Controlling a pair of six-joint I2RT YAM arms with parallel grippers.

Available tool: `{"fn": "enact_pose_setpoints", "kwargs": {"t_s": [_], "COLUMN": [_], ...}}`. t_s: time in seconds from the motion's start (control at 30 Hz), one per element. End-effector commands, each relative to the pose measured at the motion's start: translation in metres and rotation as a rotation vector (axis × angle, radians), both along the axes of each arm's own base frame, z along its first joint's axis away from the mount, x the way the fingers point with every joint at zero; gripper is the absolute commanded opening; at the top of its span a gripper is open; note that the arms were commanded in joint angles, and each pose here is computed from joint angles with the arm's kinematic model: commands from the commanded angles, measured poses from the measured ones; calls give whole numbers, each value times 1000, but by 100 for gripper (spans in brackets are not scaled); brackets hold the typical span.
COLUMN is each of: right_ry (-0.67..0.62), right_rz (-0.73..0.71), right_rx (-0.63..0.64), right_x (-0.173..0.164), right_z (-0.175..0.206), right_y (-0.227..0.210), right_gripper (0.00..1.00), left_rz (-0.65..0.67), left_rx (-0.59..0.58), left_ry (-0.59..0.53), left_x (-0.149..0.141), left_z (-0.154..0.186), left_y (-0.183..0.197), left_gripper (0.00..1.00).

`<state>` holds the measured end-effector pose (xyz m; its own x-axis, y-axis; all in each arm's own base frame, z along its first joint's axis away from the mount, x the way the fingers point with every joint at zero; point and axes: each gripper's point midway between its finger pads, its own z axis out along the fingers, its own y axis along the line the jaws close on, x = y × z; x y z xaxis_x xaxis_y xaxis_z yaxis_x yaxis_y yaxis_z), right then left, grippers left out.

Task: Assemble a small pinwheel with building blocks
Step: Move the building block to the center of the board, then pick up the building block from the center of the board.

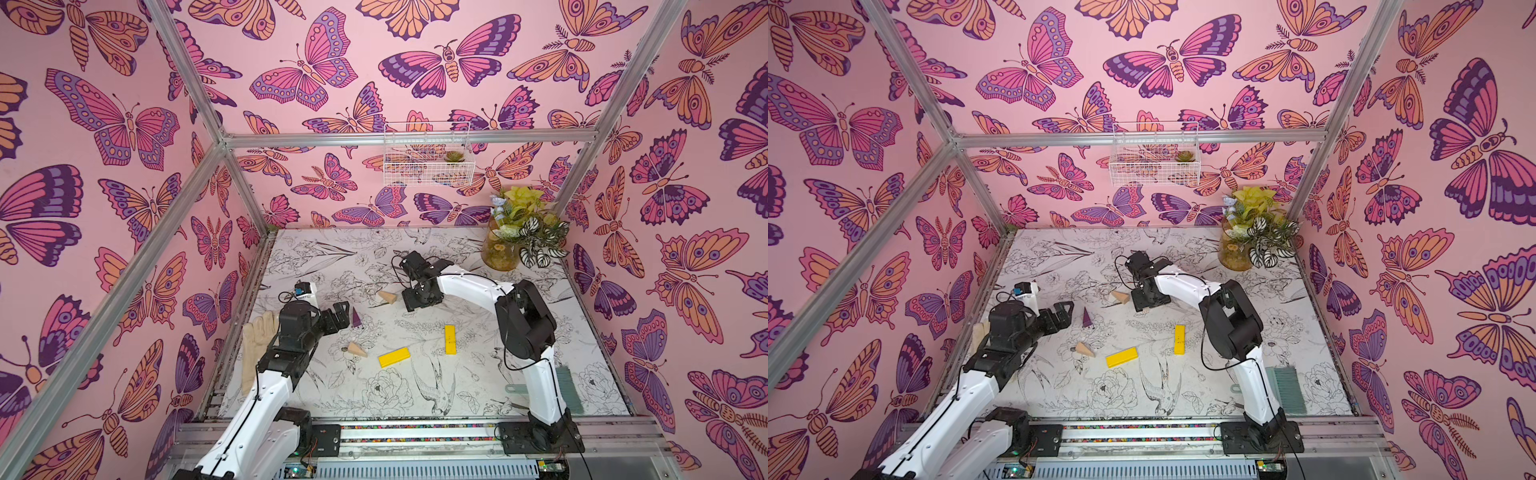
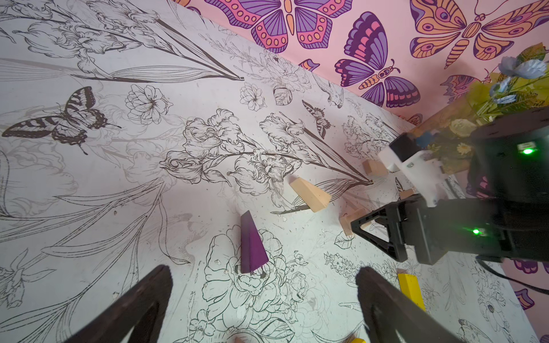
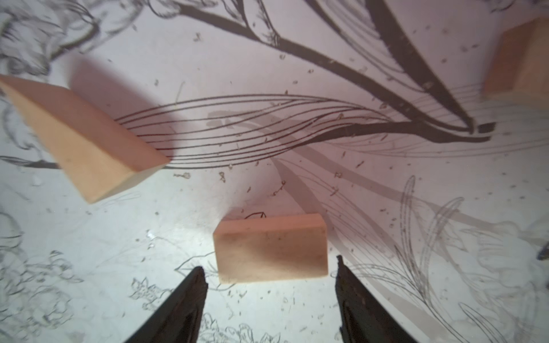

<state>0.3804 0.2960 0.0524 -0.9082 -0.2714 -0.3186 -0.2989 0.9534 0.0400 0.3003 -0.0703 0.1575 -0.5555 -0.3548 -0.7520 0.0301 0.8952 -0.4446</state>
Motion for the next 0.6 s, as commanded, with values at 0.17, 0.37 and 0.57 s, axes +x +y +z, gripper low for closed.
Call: {"fn": "enact_pose_setpoints", "kwargs": {"t_s": [0.17,0.37,0.57], "right_ry": [-85,-43,5], "right_rz": [-69,-125,-172], "right_rx": [17,-22,-54], "right_x": [12,35,70], "right_z": [57,34,5], "right_y": [-40,-67,-78], "right_gripper": [75,75,77], "left_rz": [-8,-10,-15], "left_rx": [2,-4,-6], "left_ry": [29,33,37], "left_x": [-5,-5,-5], "left_z": [-7,-8,-8], "left_y": [-1,-2,-3], "left_gripper": [100,100,100]}}
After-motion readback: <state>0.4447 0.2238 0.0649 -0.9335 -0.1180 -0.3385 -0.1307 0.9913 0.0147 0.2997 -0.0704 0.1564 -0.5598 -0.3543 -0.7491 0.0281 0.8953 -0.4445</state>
